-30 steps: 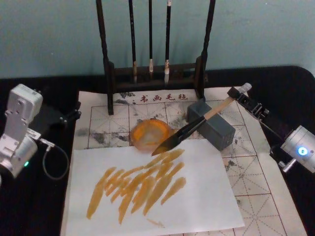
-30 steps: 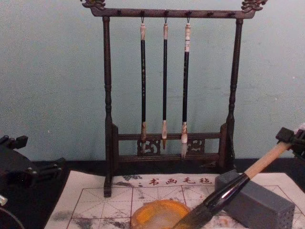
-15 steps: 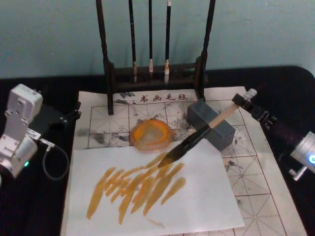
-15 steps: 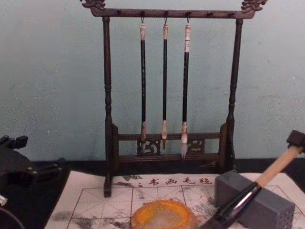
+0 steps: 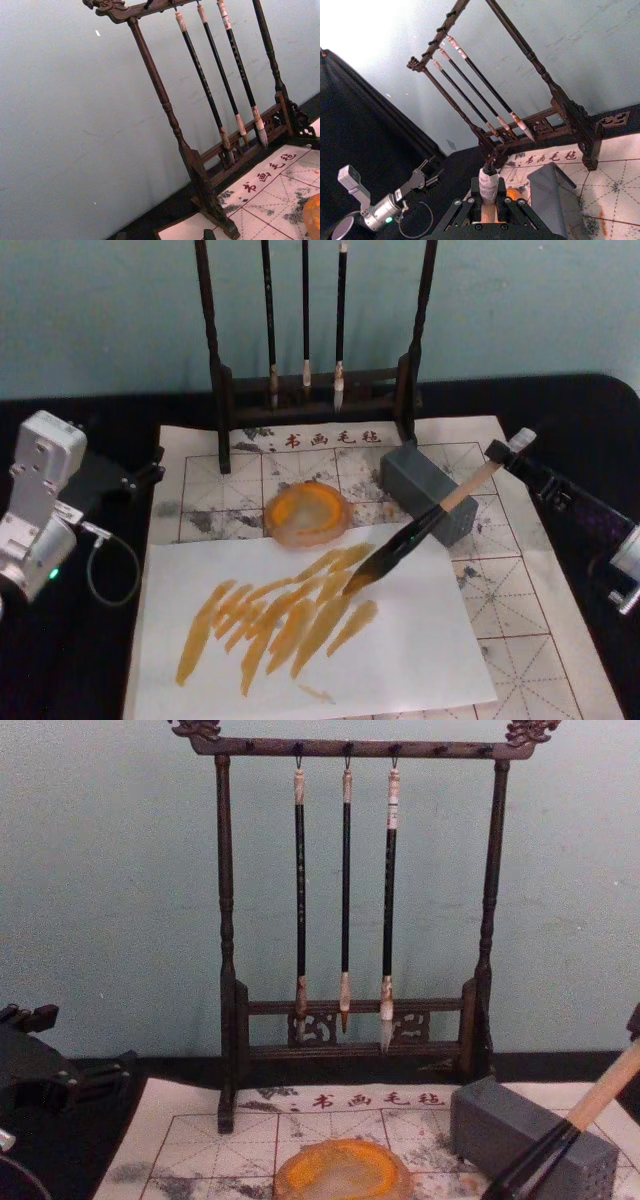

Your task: Pick up the brush from the inkstone, write on the paper, then place the brush back to its original position.

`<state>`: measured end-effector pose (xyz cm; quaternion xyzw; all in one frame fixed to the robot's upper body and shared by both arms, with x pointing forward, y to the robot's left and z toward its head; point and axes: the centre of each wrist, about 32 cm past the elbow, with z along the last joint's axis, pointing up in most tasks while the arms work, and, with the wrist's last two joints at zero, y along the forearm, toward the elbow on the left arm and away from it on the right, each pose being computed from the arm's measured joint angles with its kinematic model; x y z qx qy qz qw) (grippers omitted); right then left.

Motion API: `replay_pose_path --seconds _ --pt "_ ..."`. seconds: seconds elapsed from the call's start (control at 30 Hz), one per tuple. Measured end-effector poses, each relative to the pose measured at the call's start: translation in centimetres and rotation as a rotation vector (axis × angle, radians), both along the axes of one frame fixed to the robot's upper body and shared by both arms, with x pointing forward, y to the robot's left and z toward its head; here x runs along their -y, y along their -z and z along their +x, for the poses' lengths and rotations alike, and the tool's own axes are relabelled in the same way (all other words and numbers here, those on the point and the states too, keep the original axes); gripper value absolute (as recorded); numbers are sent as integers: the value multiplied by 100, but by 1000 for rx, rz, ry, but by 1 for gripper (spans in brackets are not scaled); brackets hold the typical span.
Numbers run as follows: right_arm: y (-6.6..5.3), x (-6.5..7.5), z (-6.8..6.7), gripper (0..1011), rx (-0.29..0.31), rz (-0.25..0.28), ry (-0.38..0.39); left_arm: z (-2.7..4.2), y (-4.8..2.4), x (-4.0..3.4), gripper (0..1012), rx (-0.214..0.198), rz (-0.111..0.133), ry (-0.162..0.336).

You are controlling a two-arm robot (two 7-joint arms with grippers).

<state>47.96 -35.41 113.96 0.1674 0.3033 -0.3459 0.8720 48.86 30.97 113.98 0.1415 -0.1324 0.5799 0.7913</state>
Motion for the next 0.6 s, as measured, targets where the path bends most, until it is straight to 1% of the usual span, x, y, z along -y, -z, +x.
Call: replay_pose_path --seconds 0.07,0.4,0.6 --pt "-10 12 -6 176 3 -7 1 0 0 0 1001 0 0 0" --pt "-96 68 -21 177 52 -88 -5 0 0 0 1001 0 0 0" --pt "-119 77 -17 177 68 -113 -9 0 0 0 1001 0 0 0"
